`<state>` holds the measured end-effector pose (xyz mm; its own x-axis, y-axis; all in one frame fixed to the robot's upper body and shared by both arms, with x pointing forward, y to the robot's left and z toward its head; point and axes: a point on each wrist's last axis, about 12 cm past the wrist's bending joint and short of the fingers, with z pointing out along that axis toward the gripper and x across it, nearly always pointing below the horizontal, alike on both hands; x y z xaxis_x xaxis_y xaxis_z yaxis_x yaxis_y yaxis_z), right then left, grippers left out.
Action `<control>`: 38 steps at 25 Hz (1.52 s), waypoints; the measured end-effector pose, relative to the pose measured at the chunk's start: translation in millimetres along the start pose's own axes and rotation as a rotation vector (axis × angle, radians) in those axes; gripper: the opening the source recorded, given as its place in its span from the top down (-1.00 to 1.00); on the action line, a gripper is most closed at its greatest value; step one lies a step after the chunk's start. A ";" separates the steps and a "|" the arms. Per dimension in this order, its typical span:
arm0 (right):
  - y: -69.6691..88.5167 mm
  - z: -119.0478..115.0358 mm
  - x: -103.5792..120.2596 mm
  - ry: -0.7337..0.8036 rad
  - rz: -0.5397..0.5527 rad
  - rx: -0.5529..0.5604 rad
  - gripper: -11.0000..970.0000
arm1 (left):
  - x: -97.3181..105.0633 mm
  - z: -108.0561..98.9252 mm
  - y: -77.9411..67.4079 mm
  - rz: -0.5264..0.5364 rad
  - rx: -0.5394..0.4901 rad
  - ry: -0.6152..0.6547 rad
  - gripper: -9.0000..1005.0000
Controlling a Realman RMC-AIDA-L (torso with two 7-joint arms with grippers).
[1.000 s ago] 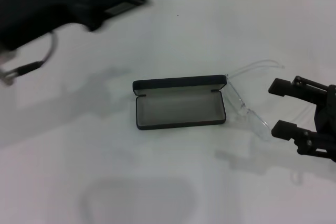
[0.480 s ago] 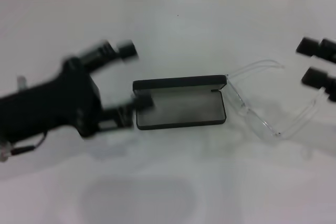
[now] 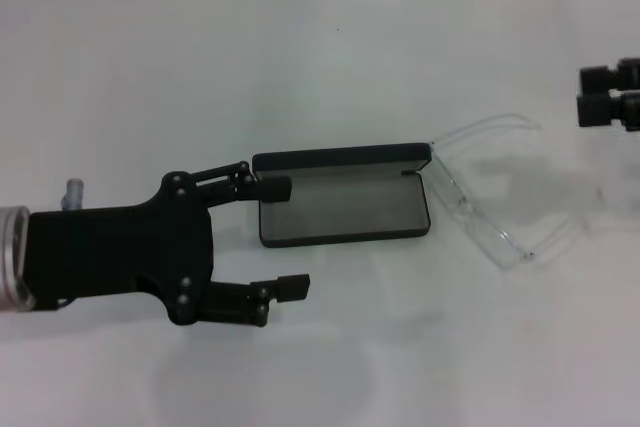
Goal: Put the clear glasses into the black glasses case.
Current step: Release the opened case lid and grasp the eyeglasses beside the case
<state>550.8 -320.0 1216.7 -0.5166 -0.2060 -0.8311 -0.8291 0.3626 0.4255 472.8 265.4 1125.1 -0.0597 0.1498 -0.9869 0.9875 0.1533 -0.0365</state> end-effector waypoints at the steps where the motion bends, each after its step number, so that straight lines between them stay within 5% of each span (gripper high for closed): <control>1: 1.5 -1.4 -12.0 0.053 0.016 0.038 -0.51 | 0.0 0.1 0.4 0.005 -0.002 0.000 -0.76; 7: 13.4 4.4 -78.6 0.337 0.130 0.160 -0.50 | -1.0 2.9 3.1 0.029 0.001 -0.003 -0.75; 13: 4.5 28.4 -95.6 0.577 0.244 0.278 -0.50 | -5.0 10.4 9.5 0.041 0.023 -0.010 -0.75; 20: 8.3 84.9 -98.6 0.799 0.207 0.398 -0.48 | -3.2 10.9 11.0 0.052 0.009 -0.006 -0.74; 27: 8.7 120.8 -92.9 0.840 0.146 0.442 -0.44 | -1.9 10.7 10.7 0.058 0.003 -0.006 -0.73; 38: -12.8 155.3 -66.6 0.801 0.159 0.406 -0.42 | -0.5 12.8 13.4 0.072 -0.002 -0.008 -0.72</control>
<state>629.0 -169.8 1211.0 -0.7380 -0.6408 -0.2115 -0.6748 0.7017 0.2287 488.0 254.9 1123.1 0.0124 0.1523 -0.9883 0.9889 0.1446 0.0347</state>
